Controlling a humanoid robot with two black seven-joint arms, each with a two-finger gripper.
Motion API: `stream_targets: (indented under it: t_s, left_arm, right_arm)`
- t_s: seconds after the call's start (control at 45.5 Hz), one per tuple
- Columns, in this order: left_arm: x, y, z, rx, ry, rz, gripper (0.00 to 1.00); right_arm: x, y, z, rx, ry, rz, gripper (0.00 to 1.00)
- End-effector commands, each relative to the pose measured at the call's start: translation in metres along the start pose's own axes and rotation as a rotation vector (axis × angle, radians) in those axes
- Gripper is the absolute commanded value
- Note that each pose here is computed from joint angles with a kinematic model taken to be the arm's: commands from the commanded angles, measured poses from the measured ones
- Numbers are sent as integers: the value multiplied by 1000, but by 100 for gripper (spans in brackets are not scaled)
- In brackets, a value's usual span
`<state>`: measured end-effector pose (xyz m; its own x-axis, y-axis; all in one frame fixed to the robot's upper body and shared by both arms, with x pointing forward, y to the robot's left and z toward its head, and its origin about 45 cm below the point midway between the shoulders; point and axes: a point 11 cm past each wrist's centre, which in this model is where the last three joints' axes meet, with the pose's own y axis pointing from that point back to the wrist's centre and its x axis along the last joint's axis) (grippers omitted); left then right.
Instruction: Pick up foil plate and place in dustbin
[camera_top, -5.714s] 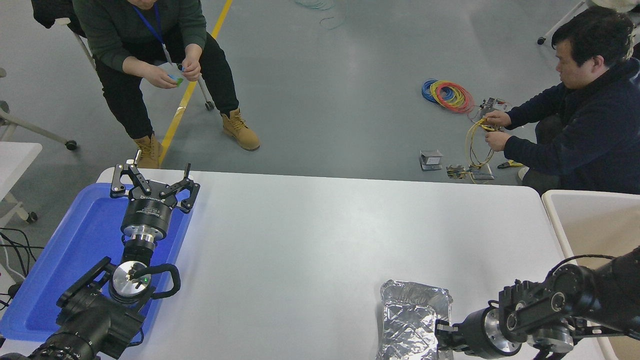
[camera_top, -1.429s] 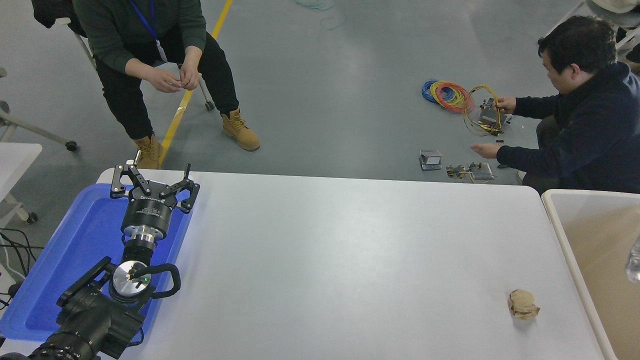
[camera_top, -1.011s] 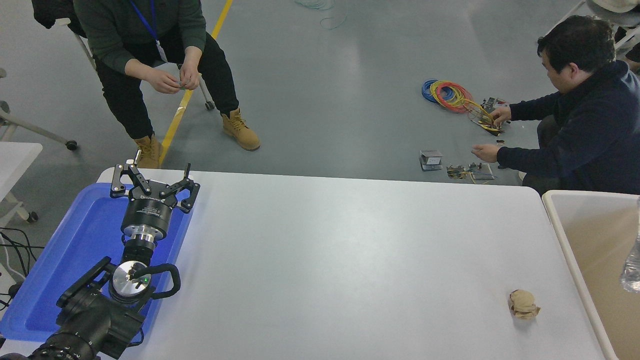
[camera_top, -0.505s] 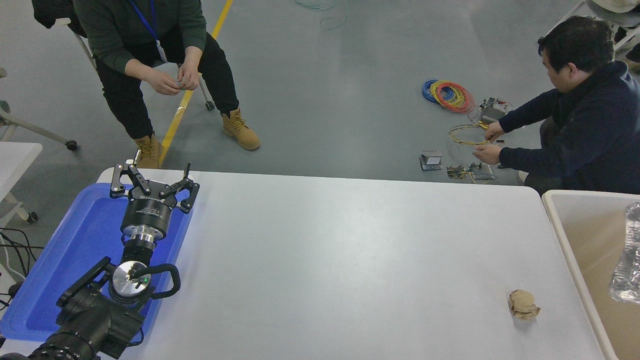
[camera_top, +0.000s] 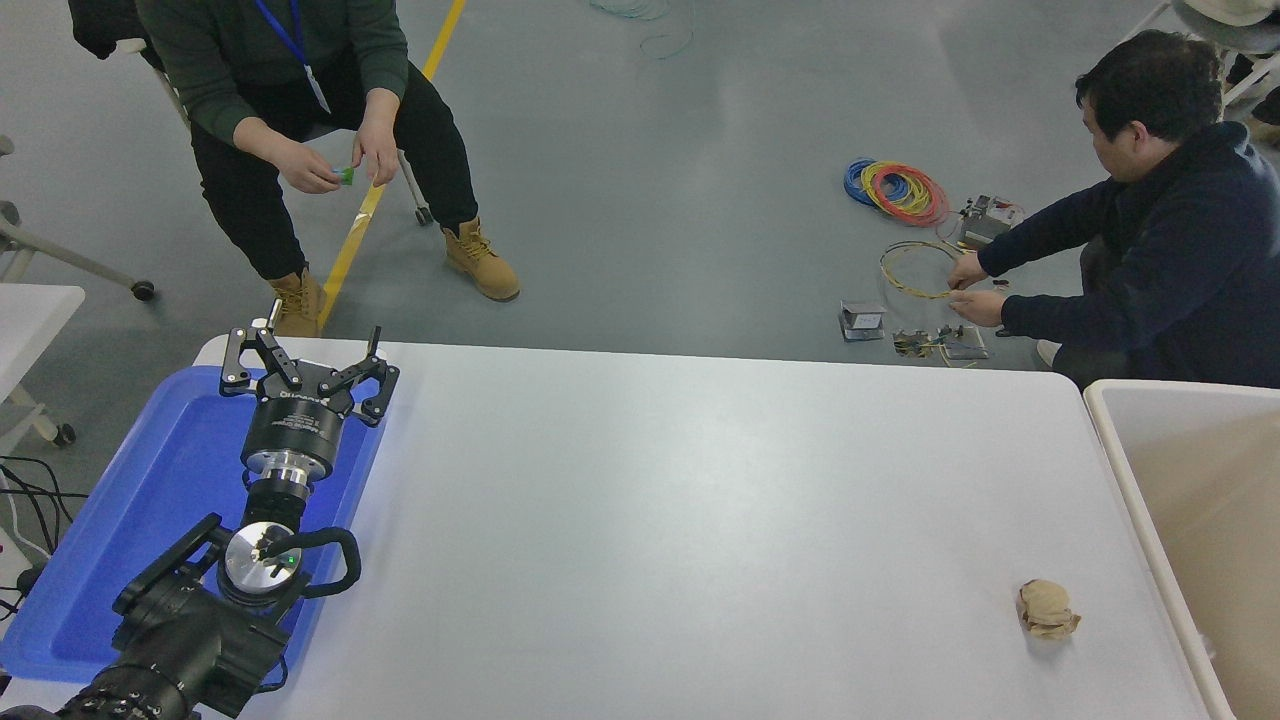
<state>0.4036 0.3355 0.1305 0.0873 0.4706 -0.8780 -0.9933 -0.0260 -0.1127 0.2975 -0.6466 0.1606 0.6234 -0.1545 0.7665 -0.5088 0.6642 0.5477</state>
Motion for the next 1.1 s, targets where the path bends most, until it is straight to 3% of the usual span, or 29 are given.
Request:
stream_targets:
  t_s: [0.0,0.242,0.44,0.659,1.077]
  left_arm:
    - [0,0,0,1,-1,0,100]
    - [0,0,0,2,-1,0,100]
    - [-1,-1,0,1,-1,-2,100]
    - [-1,-1,-1,1,1,-2,100]
    - [0,0,0,1,-1,0,100]
  right_arm:
    - [96,20,-16,76,-121,80,100]
    - [210,84,-77,234,-70,174,100]
    - [249,135,-148,365,17,182,100]
    - [276,186,-199,467,79,150,100]
    - [284,264,-217,549,193,-97,100]
